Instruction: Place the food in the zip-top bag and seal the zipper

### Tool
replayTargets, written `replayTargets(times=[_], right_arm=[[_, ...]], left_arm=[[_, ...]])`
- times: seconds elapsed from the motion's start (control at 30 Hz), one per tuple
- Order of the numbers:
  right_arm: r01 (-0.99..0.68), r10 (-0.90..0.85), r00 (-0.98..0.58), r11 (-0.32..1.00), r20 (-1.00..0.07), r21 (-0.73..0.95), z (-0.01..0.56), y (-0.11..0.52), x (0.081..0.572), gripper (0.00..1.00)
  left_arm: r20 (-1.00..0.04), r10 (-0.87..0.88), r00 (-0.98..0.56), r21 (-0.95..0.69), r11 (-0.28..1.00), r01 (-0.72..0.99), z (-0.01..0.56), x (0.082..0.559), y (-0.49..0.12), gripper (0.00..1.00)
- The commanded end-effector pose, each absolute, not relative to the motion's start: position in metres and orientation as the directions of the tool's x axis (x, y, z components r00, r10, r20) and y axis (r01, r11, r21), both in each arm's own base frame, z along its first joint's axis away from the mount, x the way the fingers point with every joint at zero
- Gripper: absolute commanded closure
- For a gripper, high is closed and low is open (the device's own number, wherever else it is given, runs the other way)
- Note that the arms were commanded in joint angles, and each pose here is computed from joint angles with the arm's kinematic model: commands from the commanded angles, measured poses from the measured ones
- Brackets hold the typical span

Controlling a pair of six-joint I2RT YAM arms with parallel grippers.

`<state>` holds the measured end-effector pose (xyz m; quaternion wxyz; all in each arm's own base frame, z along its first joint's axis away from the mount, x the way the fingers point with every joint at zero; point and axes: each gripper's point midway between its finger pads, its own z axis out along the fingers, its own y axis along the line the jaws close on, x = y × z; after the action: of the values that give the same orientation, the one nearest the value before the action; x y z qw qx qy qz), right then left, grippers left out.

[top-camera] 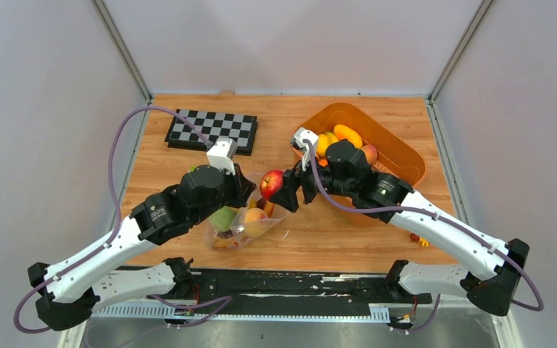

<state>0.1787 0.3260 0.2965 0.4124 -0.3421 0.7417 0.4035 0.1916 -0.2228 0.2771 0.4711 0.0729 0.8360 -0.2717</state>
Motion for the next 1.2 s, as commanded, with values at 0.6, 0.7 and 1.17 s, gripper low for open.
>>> replayTargets(times=[0.6, 0.7, 1.17], right_arm=[[-0.822, -0.252, -0.266, 0.564, -0.930, 0.082, 0.314, 0.340, 0.202, 0.25], [-0.844, -0.208, -0.253, 0.525, -0.945, 0.111, 0.325, 0.342, 0.193, 0.17], [-0.777, -0.129, -0.308, 0.606, -0.943, 0.171, 0.334, 0.329, 0.199, 0.06]], left_arm=[[-0.848, -0.214, -0.485, -0.427, 0.818, 0.386, 0.303, 0.194, -0.218, 0.96], [-0.846, -0.215, -0.488, -0.431, 0.815, 0.388, 0.303, 0.194, -0.220, 0.96], [-0.846, -0.218, -0.487, -0.433, 0.814, 0.387, 0.304, 0.193, -0.218, 0.96]])
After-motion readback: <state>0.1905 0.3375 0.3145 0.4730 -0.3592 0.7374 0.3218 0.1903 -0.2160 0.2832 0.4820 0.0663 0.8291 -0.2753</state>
